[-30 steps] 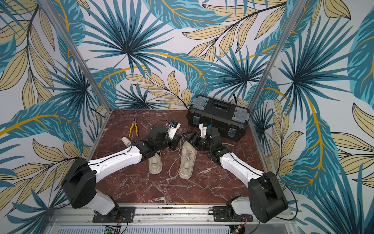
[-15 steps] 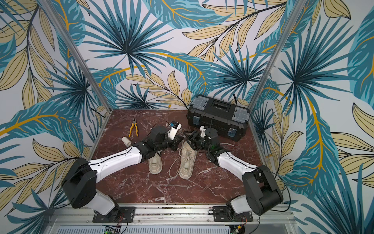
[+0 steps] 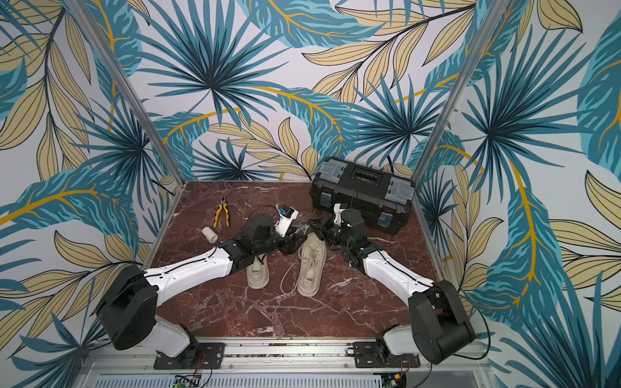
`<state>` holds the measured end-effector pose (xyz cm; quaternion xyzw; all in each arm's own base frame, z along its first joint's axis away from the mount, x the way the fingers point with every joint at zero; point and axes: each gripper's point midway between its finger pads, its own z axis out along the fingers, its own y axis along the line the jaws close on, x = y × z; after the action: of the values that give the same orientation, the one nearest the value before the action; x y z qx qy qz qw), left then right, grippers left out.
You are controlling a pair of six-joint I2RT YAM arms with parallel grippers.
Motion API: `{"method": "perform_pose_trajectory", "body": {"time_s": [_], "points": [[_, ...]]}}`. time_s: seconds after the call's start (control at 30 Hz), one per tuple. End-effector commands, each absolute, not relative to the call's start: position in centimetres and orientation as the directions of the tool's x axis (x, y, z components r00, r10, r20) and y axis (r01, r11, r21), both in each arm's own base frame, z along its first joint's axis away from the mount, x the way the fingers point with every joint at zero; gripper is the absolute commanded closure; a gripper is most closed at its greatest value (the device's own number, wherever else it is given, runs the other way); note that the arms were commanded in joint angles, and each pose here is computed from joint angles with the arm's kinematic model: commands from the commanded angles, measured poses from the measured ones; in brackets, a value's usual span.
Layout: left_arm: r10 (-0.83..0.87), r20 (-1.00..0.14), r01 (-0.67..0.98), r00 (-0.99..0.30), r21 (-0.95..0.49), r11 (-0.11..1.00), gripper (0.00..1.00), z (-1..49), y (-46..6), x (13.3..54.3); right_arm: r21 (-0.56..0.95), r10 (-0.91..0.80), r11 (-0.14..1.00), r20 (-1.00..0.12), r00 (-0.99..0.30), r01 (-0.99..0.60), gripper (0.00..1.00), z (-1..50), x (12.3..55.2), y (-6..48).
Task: Tie the shoes
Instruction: Cross the shoelace with the shoelace.
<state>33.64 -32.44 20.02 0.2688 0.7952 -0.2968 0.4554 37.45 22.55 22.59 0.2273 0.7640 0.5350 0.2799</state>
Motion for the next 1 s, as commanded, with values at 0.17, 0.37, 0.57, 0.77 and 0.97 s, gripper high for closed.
{"method": "perform_pose_trajectory", "body": {"time_s": [0.17,0.37,0.57,0.77,0.97], "points": [[0.109,-0.921,0.798,-0.375,-0.261,0.543,0.32,20.8,-34.6,33.5,0.919,0.619,0.393,-0.271,-0.737,-0.008,1.00,24.1,36.7,22.1],[0.105,-0.915,0.830,-0.390,-0.300,0.471,0.38,20.4,-36.7,34.0,0.910,0.621,0.413,-0.297,-0.725,-0.019,1.00,24.7,36.5,21.7],[0.065,-0.925,0.834,-0.373,-0.304,0.461,0.47,20.8,-36.8,34.1,0.902,0.620,0.431,-0.305,-0.723,-0.010,1.00,24.5,36.5,21.4],[0.044,-0.931,0.843,-0.363,-0.308,0.442,0.50,21.5,-37.1,34.1,0.899,0.615,0.437,-0.302,-0.728,-0.004,1.00,24.2,36.6,21.6],[0.035,-0.935,0.847,-0.352,-0.302,0.438,0.62,22.3,-37.4,34.4,0.893,0.609,0.449,-0.306,-0.732,0.000,1.00,23.9,36.6,21.5]]}}
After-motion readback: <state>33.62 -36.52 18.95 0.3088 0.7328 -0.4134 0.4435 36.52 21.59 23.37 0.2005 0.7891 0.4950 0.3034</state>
